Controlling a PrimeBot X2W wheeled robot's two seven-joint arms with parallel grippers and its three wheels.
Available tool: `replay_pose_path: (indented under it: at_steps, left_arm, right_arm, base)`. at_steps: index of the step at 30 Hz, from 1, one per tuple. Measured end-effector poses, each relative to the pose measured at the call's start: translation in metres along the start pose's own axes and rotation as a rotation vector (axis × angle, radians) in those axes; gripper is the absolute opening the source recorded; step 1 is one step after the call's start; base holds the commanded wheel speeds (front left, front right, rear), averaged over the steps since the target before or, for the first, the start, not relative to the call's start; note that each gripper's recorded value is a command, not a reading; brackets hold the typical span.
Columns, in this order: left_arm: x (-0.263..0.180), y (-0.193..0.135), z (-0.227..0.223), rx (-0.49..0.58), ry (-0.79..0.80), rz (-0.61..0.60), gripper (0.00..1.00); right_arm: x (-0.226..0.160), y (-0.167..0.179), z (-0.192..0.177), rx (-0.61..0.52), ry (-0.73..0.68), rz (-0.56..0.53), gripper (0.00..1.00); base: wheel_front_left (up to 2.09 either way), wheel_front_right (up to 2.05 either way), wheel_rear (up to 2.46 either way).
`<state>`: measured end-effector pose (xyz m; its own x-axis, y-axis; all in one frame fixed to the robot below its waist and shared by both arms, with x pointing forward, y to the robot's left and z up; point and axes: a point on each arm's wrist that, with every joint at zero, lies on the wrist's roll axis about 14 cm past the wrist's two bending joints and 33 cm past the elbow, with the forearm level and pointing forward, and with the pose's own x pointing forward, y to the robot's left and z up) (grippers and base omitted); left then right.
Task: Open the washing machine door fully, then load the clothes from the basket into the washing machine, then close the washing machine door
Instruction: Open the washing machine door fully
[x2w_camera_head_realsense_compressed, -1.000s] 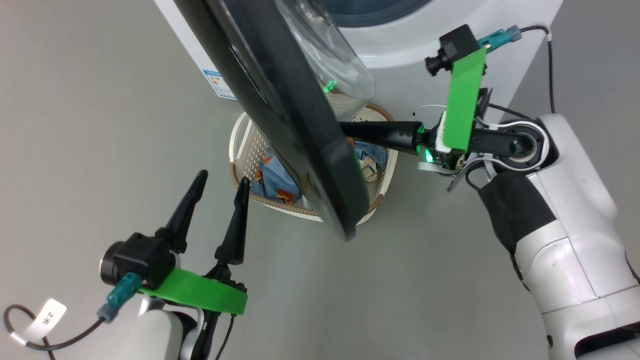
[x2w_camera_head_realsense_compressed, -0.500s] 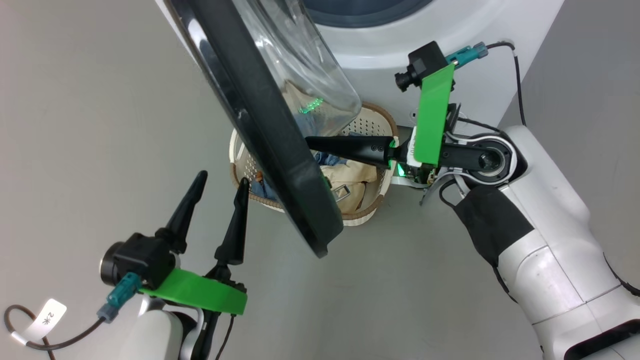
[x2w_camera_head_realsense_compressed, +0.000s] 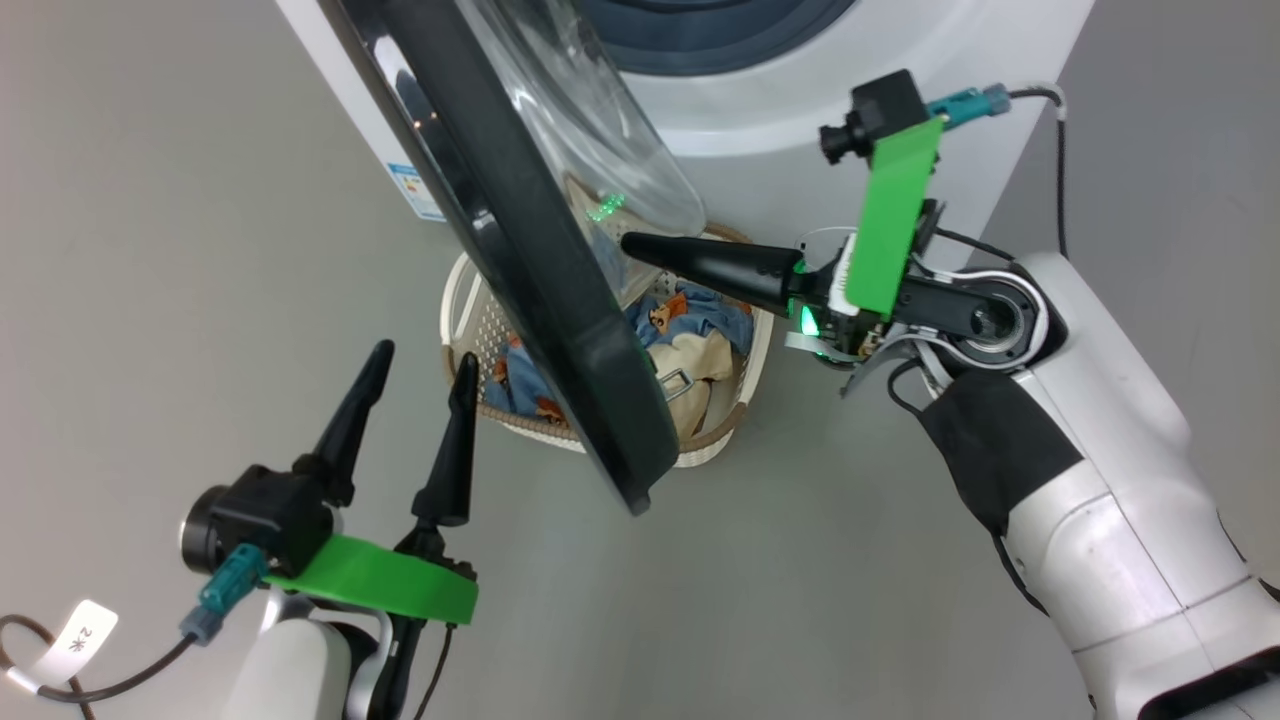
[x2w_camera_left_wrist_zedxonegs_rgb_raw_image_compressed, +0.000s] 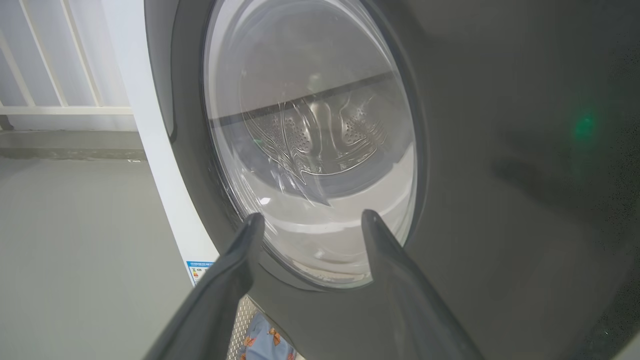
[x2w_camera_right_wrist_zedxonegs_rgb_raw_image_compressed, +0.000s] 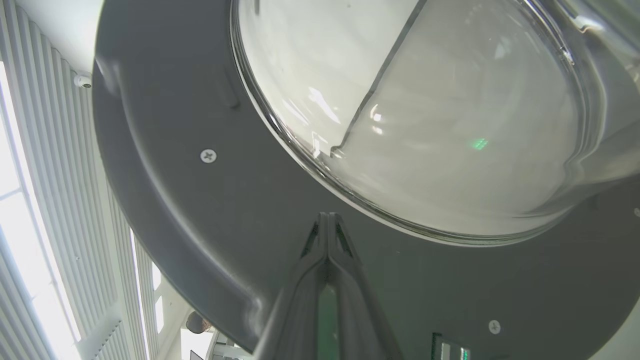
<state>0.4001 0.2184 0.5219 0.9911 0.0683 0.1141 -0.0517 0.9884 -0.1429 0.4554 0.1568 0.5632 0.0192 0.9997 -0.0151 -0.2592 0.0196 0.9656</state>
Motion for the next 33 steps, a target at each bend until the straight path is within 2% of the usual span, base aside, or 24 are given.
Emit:
replay_pose_path:
  at_steps: [15, 16, 17, 19, 21, 33]
  left_arm:
    - [-0.007, -0.009, 0.009, 0.024, -0.028, -0.032, 1.0]
    - [-0.008, -0.01, 0.009, 0.022, -0.028, -0.034, 1.0]
    - [-0.009, -0.011, 0.008, 0.019, -0.026, -0.035, 1.0]
    - [-0.01, -0.013, 0.007, 0.015, -0.021, -0.04, 1.0]
    - [-0.012, -0.016, 0.006, 0.01, -0.021, -0.05, 1.0]
    - [-0.013, -0.024, 0.008, 0.019, -0.026, -0.088, 1.0]
  right_arm:
    - [-0.064, -0.002, 0.005, 0.007, -0.234, -0.053, 0.0]
    - [-0.068, -0.002, 0.004, 0.005, -0.249, -0.058, 0.04]
    - [-0.072, -0.002, 0.004, 0.003, -0.262, -0.062, 0.15]
    - [-0.081, -0.001, 0.005, -0.004, -0.301, -0.071, 0.47]
    - [-0.091, 0.0, 0.007, -0.02, -0.339, -0.085, 1.0]
    - [-0.156, 0.002, 0.028, -0.216, -0.66, -0.231, 1.0]
  base:
    - [0.0, 0.0, 0.0]
    - [0.0, 0.0, 0.0]
    - [0.0, 0.0, 0.0]
    - [0.0, 0.0, 0.0]
    - [0.0, 0.0, 0.0]
    - [0.0, 0.0, 0.0]
